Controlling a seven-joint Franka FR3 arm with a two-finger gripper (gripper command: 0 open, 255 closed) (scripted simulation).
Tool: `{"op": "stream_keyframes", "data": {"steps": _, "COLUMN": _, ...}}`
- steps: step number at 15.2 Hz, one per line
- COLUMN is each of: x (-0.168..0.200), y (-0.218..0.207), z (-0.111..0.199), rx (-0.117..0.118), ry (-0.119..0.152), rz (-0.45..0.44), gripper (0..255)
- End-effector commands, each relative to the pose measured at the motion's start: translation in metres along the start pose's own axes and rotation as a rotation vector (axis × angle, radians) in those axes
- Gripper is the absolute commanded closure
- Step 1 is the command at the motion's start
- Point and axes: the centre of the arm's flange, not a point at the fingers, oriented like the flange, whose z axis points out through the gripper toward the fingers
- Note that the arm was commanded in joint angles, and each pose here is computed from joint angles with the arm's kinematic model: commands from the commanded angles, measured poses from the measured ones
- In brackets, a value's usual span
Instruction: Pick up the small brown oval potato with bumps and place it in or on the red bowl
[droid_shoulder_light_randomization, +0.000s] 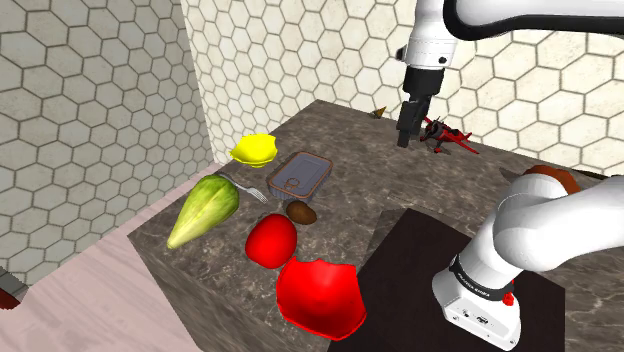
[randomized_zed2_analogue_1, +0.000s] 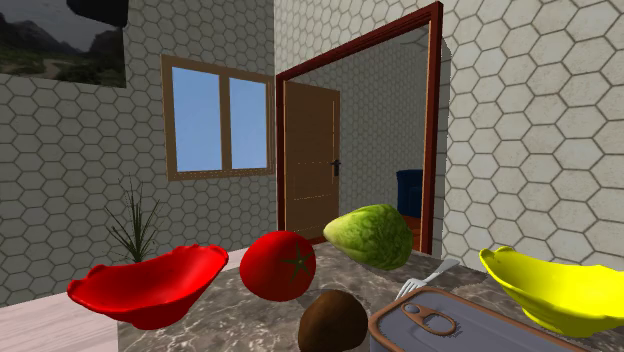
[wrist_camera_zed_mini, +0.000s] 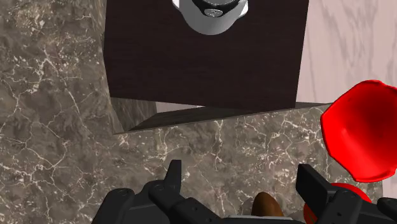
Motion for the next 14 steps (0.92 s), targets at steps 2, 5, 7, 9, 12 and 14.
{"op": "stream_keyframes", "data": {"steps": 2, "x": 0.007, "y": -0.003, "z": 0.01, "rx": 0.002, "ry": 0.008, "rz": -0.009, "gripper": 0}}
{"op": "stream_keyframes", "data": {"steps": 5, "x": 0.028, "y": -0.013, "z": 0.039, "rx": 0.006, "ry": 0.031, "rz": -0.034, "gripper": 0}}
{"op": "stream_keyframes", "data": {"steps": 7, "x": 0.042, "y": -0.02, "z": 0.058, "rx": 0.01, "ry": 0.047, "rz": -0.052, "gripper": 0}}
{"op": "stream_keyframes", "data": {"steps": 9, "x": 0.056, "y": -0.028, "z": 0.077, "rx": 0.013, "ry": 0.062, "rz": -0.069, "gripper": 0}}
{"op": "stream_keyframes", "data": {"steps": 12, "x": 0.078, "y": -0.039, "z": 0.106, "rx": 0.018, "ry": 0.086, "rz": -0.095, "gripper": 0}}
{"op": "stream_keyframes", "data": {"steps": 14, "x": 0.092, "y": -0.047, "z": 0.124, "rx": 0.021, "ry": 0.101, "rz": -0.112, "gripper": 0}}
